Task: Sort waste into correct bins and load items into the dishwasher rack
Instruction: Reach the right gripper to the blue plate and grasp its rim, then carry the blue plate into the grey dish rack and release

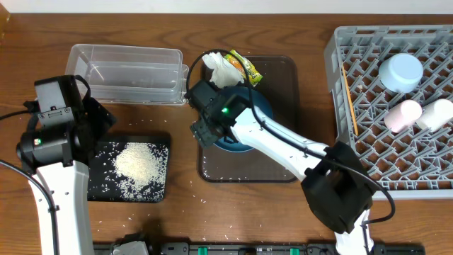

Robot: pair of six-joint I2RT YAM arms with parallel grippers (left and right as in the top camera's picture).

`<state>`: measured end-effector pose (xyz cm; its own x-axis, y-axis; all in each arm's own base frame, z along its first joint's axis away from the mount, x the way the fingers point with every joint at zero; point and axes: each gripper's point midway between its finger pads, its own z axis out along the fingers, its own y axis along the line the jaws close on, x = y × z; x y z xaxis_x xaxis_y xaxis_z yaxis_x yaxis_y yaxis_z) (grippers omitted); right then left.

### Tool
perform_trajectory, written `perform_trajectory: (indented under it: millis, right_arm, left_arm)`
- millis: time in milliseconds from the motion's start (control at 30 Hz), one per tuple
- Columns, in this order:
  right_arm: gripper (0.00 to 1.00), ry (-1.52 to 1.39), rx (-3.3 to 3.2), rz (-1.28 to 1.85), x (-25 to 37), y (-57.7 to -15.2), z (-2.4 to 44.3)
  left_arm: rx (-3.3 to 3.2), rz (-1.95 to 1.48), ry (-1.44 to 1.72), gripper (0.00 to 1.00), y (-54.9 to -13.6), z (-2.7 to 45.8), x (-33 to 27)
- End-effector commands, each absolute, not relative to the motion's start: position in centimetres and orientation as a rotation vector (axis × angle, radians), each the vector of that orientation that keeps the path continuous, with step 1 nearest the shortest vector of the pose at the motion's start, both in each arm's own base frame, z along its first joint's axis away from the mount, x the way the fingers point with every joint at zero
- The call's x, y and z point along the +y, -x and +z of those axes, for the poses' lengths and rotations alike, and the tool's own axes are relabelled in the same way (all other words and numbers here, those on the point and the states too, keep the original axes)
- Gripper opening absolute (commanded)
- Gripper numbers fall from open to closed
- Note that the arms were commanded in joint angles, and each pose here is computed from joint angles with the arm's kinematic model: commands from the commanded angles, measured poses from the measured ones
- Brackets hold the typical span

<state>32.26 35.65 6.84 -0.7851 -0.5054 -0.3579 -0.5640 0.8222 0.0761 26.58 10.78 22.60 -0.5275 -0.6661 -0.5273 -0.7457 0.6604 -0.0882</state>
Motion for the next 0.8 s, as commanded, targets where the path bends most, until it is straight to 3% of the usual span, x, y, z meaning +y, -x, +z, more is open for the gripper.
perform_trajectory:
  millis: [0, 300, 567, 767]
  right_arm:
    - [0.69, 0.816, 2.687, 0.275, 36.6, -31.3, 6.7]
    - [0.64, 0.861, 2.734, 0.075, 36.2, -29.8, 2.4]
    - [0.54, 0.854, 2.725, 0.062, 36.3, -30.0, 2.8]
    - [0.41, 0.856, 2.73, 0.057, 36.2, -29.9, 3.0]
  left_arm:
    - [2.331, 0.203, 1.106, 0.94, -26.6, 23.0, 11.0]
    - [2.331, 0.203, 1.106, 0.94, -26.6, 23.0, 11.0]
    - [2.331, 0.203, 1.106, 0.94, -26.6, 23.0, 11.0]
    - [2.331, 0.203, 1.106, 0.94, -26.6, 23.0, 11.0]
